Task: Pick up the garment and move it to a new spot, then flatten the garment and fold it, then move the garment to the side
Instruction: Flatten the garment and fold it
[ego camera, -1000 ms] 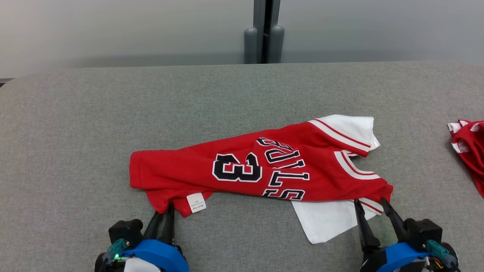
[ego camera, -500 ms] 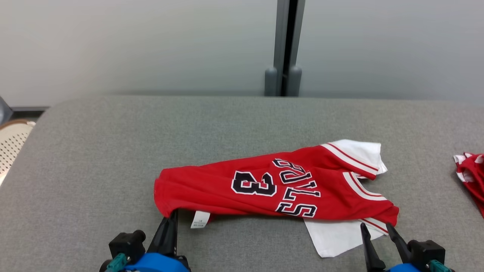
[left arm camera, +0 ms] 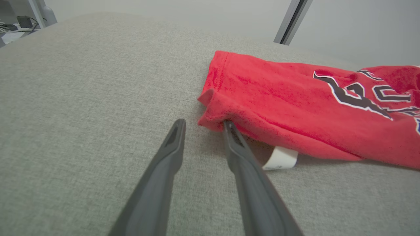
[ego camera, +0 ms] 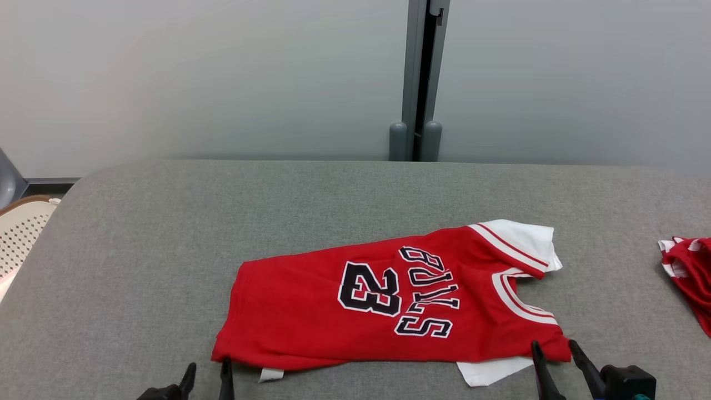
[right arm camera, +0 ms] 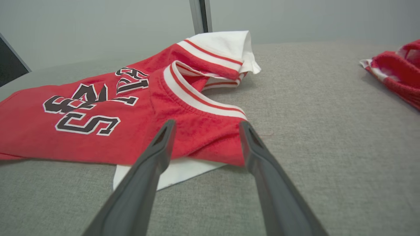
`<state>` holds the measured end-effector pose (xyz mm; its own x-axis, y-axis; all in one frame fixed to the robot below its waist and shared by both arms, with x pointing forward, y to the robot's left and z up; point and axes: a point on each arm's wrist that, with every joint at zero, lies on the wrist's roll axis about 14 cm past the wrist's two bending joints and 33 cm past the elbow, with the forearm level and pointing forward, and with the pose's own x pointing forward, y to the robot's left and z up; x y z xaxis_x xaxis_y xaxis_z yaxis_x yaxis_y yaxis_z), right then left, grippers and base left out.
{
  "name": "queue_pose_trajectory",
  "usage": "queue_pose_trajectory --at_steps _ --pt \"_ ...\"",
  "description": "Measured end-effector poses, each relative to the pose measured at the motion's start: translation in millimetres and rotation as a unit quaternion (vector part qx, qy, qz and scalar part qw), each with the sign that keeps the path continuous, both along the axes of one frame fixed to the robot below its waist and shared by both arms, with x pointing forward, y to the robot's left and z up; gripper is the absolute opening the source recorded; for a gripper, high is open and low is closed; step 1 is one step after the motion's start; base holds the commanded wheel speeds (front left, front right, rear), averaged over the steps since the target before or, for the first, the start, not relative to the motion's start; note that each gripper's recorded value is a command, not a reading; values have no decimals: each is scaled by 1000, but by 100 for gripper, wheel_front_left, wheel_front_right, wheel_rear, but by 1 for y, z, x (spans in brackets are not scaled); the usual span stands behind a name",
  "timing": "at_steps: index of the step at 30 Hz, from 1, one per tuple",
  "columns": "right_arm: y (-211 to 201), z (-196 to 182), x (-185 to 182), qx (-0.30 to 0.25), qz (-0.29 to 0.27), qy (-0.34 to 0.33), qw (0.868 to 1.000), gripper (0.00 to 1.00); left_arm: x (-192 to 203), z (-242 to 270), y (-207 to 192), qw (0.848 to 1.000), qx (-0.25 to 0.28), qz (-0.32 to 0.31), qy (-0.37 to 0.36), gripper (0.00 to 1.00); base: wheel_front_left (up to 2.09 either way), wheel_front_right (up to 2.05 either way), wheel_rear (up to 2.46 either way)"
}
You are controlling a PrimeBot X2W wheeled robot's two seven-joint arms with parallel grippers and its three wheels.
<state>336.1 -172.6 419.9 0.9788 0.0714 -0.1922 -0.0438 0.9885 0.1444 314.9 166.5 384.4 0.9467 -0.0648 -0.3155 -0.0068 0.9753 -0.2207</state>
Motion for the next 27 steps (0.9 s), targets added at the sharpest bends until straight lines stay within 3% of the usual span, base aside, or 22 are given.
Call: queue_pose_trajectory --at_steps 12,19,27 --pt "-1 6 -6 3 -4 -11 1000 100 7 20 8 998 44 16 -37 100 0 0 0" --pt "10 3 -6 3 15 -6 1000 100 0 14 7 999 42 10 -28 100 0 0 0" --pt "53 -24 -20 -19 95 39 995 100 -7 5 -3 999 31 -3 -12 100 0 0 0"
